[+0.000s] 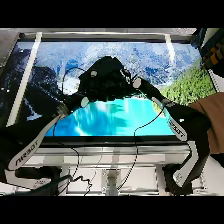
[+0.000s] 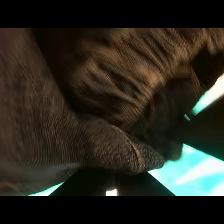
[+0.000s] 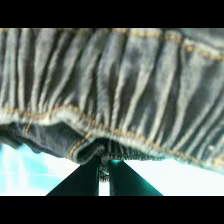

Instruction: Fold the clothes and pants, and hang the long-sleeved shirts on hangers.

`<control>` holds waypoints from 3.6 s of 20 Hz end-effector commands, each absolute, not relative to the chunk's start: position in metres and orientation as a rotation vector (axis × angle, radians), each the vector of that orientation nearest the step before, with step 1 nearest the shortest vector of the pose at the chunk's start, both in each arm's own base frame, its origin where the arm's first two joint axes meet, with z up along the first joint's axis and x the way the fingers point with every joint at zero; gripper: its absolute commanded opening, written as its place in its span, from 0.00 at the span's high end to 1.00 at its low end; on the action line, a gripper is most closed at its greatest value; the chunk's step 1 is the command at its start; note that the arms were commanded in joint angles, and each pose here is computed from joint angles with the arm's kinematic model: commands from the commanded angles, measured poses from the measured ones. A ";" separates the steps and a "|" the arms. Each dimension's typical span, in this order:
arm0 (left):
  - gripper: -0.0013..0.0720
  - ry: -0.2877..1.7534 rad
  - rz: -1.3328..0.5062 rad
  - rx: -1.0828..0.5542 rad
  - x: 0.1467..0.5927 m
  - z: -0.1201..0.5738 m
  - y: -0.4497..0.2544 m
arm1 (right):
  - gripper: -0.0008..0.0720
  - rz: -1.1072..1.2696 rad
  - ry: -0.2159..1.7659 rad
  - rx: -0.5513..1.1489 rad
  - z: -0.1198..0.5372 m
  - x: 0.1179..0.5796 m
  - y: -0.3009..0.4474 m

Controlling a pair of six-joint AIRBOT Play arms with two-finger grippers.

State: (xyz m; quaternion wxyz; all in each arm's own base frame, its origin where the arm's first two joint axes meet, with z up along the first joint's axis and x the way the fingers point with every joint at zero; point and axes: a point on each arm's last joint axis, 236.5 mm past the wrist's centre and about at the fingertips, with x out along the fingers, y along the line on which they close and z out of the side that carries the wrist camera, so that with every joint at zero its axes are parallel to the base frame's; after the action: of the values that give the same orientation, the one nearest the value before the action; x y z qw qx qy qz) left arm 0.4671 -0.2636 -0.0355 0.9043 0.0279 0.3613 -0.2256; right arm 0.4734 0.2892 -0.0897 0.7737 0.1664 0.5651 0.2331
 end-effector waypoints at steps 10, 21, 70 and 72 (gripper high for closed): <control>0.95 0.512 -0.099 0.099 0.501 0.130 -0.049 | 0.94 0.315 1.107 0.395 0.006 0.510 0.124; 0.95 0.593 0.255 0.011 0.459 0.137 0.124 | 0.94 0.066 0.820 0.489 0.121 0.537 -0.054; 0.04 1.314 0.456 0.159 0.328 0.009 0.222 | 0.31 0.076 1.254 0.393 -0.023 0.315 -0.043; 0.04 1.254 0.420 0.197 0.351 0.028 0.206 | 0.31 0.130 1.206 0.492 -0.011 0.327 -0.023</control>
State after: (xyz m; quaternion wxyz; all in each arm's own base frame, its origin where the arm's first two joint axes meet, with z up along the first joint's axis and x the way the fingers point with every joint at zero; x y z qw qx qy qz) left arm 0.3265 0.2202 0.0045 0.7630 0.0724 0.6078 0.2080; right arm 0.3094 -0.0436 -0.0299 0.7796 0.2050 0.5917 0.0125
